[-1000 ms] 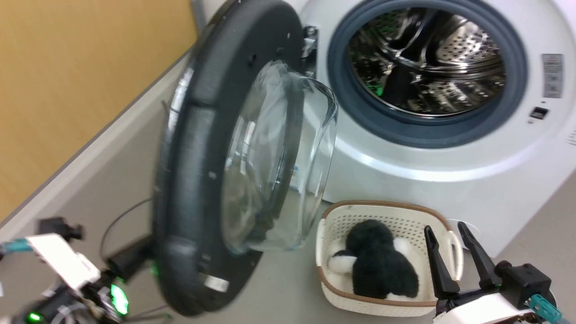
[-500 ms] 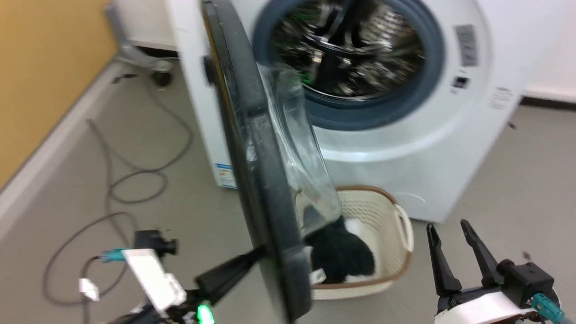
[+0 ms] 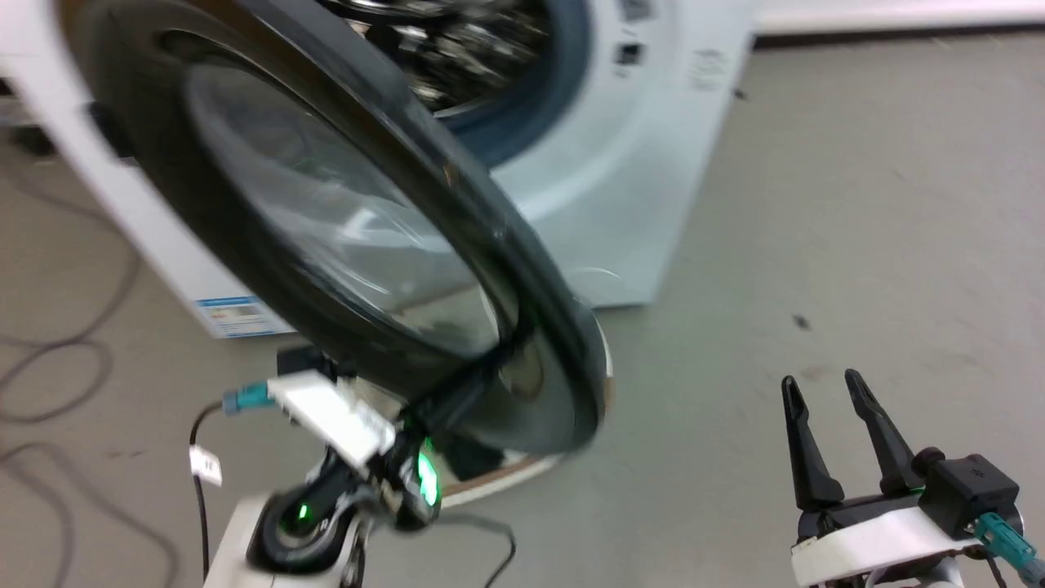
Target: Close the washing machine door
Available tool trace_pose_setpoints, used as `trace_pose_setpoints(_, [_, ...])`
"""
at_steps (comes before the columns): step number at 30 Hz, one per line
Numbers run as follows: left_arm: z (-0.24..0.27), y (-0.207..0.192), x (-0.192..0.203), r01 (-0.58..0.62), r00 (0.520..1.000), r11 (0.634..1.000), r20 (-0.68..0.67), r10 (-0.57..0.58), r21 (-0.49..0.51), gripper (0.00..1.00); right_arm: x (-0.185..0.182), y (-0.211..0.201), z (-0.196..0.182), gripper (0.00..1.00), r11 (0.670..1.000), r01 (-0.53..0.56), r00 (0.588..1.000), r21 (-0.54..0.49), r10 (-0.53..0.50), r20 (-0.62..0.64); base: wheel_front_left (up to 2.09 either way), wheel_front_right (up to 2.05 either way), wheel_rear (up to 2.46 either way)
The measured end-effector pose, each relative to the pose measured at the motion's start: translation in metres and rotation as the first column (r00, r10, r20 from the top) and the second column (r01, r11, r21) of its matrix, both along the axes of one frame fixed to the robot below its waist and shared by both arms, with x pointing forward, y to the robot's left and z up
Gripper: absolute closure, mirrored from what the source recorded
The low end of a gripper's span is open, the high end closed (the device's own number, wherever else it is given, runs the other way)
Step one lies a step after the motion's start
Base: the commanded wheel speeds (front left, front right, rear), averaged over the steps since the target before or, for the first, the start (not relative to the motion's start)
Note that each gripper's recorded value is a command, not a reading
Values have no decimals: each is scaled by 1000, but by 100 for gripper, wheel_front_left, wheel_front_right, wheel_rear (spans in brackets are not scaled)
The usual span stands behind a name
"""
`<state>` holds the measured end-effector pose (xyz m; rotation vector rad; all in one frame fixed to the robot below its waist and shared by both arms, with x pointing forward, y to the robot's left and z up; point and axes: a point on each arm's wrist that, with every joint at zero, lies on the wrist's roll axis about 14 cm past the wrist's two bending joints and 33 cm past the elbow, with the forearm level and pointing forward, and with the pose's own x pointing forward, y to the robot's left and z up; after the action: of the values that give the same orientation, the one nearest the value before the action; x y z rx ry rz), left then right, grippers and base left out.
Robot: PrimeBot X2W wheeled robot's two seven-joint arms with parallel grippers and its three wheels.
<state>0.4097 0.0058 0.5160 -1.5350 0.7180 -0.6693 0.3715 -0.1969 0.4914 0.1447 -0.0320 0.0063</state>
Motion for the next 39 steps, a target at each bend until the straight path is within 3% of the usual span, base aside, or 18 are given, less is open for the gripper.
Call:
trace_pose_setpoints(5, [4, -39, 28, 38, 999, 999, 24, -37, -30, 100, -13, -27, -8, 0, 996, 88, 996, -11, -89, -31, 0, 0, 0])
trace_pose_setpoints(11, [5, -65, 68, -31, 999, 998, 15, 32, -55, 100, -27, -46, -18, 0, 987, 157, 985, -21, -158, -68, 0, 0, 0])
trace_pose_setpoints(15, [13, -73, 91, -80, 996, 995, 40, 82, -58, 100, -30, -51, -21, 0, 984, 176, 981, -21, -177, -78, 0, 0, 0])
trace_pose_setpoints(20, [15, -72, 93, -92, 994, 995, 59, 94, -36, 100, -25, -43, -18, 0, 989, 151, 986, -11, -151, -66, 0, 0, 0])
trace_pose_setpoints(26, [7, -63, 71, -68, 990, 995, 126, 58, 79, 100, -16, -29, -9, 0, 995, 104, 994, 0, -104, -31, 0, 0, 0])
trace_pose_setpoints(31, [-9, -32, 36, -109, 972, 963, 228, 52, 246, 100, -12, -13, 2, 0, 999, 53, 999, 0, -53, 9, 0, 0, 0])
trace_pose_setpoints(33, [-12, -15, 21, -153, 956, 935, 289, 57, 320, 100, -12, -7, 6, 0, 999, 33, 999, 4, -33, 22, 0, 0, 0])
trace_pose_setpoints(35, [-15, 6, 9, -214, 923, 881, 383, 40, 422, 100, -11, 1, 8, 0, 1000, 9, 1000, 9, -9, 29, 0, 0, 0])
trace_pose_setpoints(36, [-16, 19, 5, -262, 894, 837, 448, 23, 480, 100, -11, 5, 9, 0, 1000, -4, 999, 11, 3, 33, 0, 0, 0])
trace_pose_setpoints(39, [-3, 76, 7, -509, 741, 645, 671, -8, 570, 100, -8, 22, 13, 0, 998, -59, 997, 17, 58, 50, 0, 0, 0])
